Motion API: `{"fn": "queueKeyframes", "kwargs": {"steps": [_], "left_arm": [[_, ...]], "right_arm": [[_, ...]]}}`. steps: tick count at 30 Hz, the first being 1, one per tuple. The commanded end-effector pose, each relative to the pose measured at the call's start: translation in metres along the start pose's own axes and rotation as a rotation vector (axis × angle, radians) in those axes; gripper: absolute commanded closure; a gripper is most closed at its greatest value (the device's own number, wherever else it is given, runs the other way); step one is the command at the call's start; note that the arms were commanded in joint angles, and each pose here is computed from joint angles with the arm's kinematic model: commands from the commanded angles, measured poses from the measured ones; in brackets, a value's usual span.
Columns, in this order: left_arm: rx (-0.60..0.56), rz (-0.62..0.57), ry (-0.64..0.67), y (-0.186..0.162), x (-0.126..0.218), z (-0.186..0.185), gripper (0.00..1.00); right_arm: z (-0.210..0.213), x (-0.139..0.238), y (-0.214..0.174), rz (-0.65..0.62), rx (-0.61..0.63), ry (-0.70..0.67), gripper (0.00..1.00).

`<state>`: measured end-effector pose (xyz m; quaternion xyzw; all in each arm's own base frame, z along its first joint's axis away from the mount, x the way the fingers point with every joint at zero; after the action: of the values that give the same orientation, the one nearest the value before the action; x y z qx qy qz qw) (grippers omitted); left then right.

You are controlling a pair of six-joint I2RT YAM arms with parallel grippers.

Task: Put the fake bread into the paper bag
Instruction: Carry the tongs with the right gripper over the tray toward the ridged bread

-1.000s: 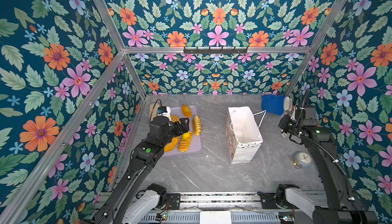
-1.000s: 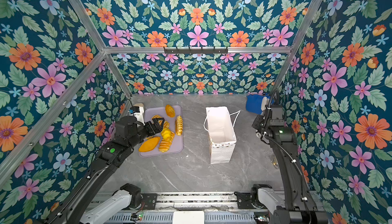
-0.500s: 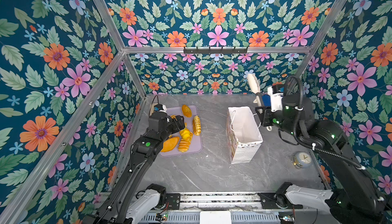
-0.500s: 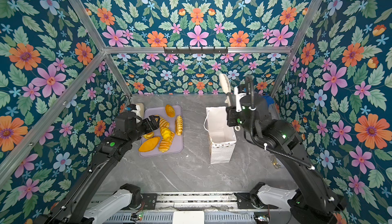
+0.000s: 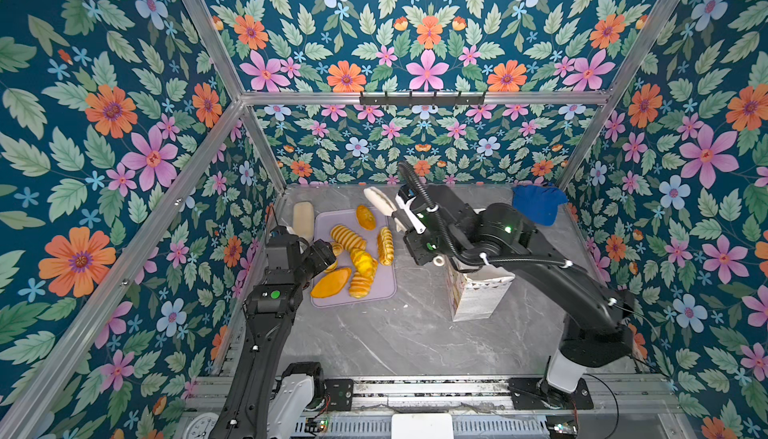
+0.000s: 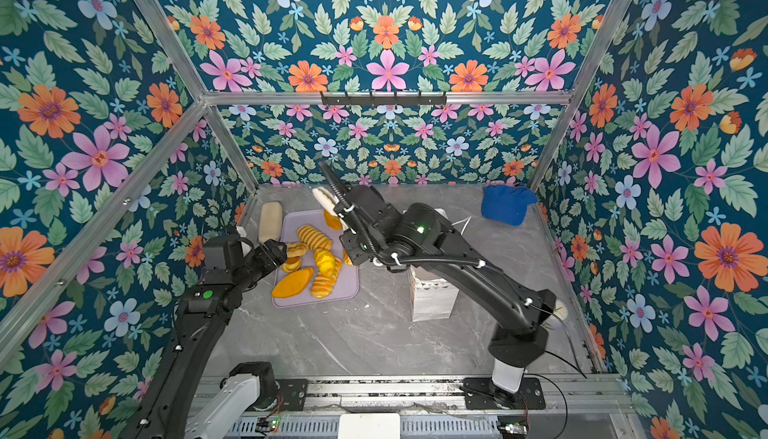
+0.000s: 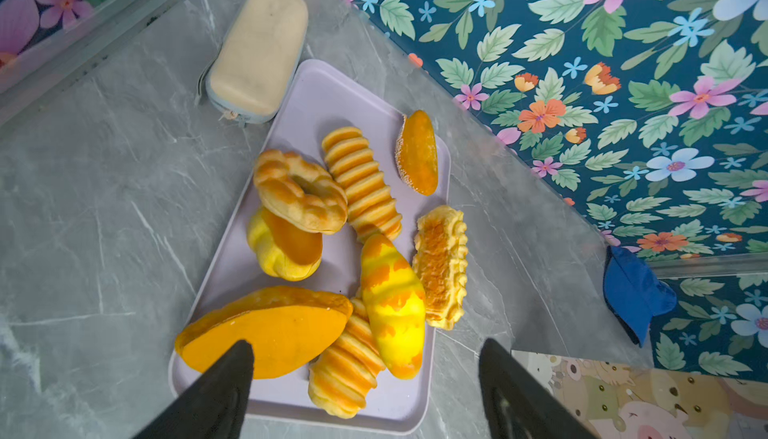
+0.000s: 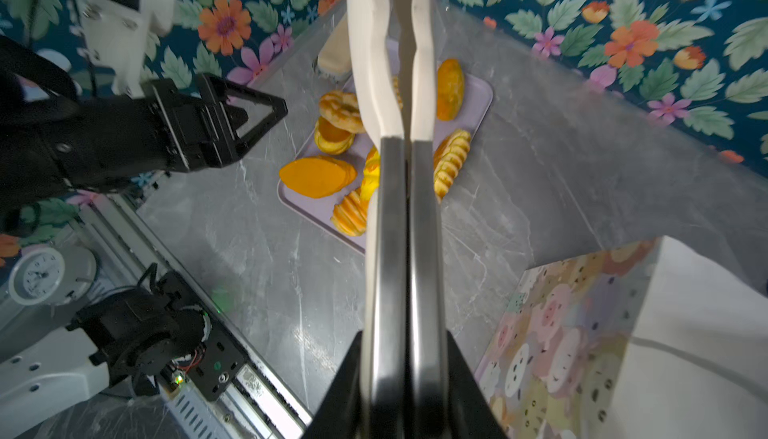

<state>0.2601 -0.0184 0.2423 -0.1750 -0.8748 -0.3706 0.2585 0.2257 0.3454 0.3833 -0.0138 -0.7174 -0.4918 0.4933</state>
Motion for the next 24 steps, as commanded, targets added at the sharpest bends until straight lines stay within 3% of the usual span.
{"fn": "queueKeyframes", "kwargs": {"steps": [1, 13, 24], "left_arm": [[0.045, 0.020, -0.047, -0.003, -0.001, 0.002, 0.14], [0.169, 0.067, -0.108, -0.015, -0.014, 0.030, 0.15], [0.161, 0.089, -0.162, -0.010, -0.015, 0.020, 0.17]], "right_arm": [[0.013, -0.023, -0.016, 0.124, -0.013, 0.047, 0.78], [0.001, -0.093, -0.035, 0.279, -0.124, 0.066, 0.77], [-0.026, -0.152, -0.059, 0.415, -0.215, 0.056, 0.70]]}}
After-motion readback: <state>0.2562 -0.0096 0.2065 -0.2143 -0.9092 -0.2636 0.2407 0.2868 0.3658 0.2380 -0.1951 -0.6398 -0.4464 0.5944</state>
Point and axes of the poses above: each gripper's point midway between its finger pads, its own x axis back along the fingers, its own z axis along the line the jaws close on, y = z × x, the point moved 4 cm from there along x, back along the fingers, and after that the axes turned 7 degrees about x, right-handed, at the moved point
